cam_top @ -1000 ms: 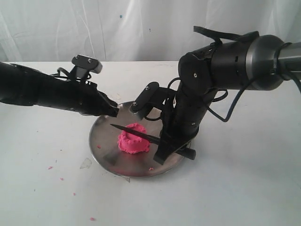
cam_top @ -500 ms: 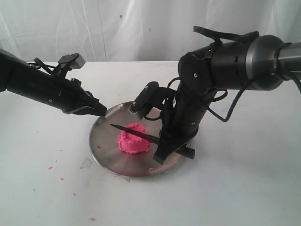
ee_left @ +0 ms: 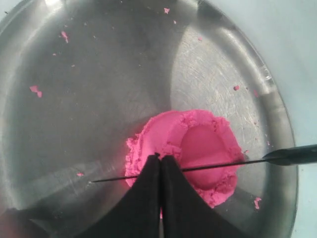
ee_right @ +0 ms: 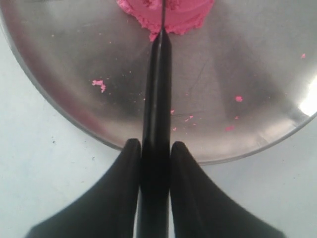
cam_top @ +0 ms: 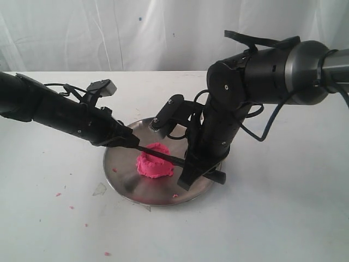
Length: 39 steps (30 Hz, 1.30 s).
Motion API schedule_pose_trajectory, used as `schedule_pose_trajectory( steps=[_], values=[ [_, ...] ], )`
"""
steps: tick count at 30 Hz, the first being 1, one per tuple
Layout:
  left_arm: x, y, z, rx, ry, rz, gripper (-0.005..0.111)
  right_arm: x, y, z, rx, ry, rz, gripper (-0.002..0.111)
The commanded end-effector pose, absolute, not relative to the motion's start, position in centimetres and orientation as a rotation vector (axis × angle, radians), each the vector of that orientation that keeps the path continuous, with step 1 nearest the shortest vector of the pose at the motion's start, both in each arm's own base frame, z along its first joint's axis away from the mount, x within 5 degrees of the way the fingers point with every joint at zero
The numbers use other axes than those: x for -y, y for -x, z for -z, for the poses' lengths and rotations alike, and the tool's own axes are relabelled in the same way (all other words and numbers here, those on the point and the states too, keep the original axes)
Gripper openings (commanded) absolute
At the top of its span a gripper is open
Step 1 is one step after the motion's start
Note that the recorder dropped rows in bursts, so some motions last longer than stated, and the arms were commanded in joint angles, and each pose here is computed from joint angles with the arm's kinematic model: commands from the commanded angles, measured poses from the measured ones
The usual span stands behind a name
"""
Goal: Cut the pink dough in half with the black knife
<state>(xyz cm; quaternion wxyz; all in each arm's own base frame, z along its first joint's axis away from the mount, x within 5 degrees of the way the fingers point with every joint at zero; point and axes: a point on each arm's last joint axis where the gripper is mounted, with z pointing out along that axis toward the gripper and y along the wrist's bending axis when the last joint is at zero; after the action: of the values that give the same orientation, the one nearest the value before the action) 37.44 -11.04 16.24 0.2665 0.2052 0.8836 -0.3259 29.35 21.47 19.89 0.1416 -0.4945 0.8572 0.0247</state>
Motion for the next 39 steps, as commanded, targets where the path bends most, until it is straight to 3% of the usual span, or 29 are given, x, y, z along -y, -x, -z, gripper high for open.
schedule_pose_trajectory(
  steps=[1,10,23,39],
  values=[
    [11.2,-37.7,-16.1,-2.378,-0.541,0.860,0.000,-21.2,-29.4,-19.9,-2.472,1.427,-0.074,0.000],
    [11.3,-37.9,-14.0,-2.431,-0.526,0.859,0.000,-21.3,-29.5,-19.4,-2.482,1.432,-0.073,0.000],
    [11.4,-37.9,-13.9,-2.413,-0.542,0.859,0.000,-21.6,-30.0,-16.8,-2.540,1.450,-0.067,0.000],
    [11.3,-38.1,-12.0,-2.460,-0.535,0.835,0.000,-21.7,-30.1,-16.3,-2.537,1.462,-0.065,0.000]
  ],
)
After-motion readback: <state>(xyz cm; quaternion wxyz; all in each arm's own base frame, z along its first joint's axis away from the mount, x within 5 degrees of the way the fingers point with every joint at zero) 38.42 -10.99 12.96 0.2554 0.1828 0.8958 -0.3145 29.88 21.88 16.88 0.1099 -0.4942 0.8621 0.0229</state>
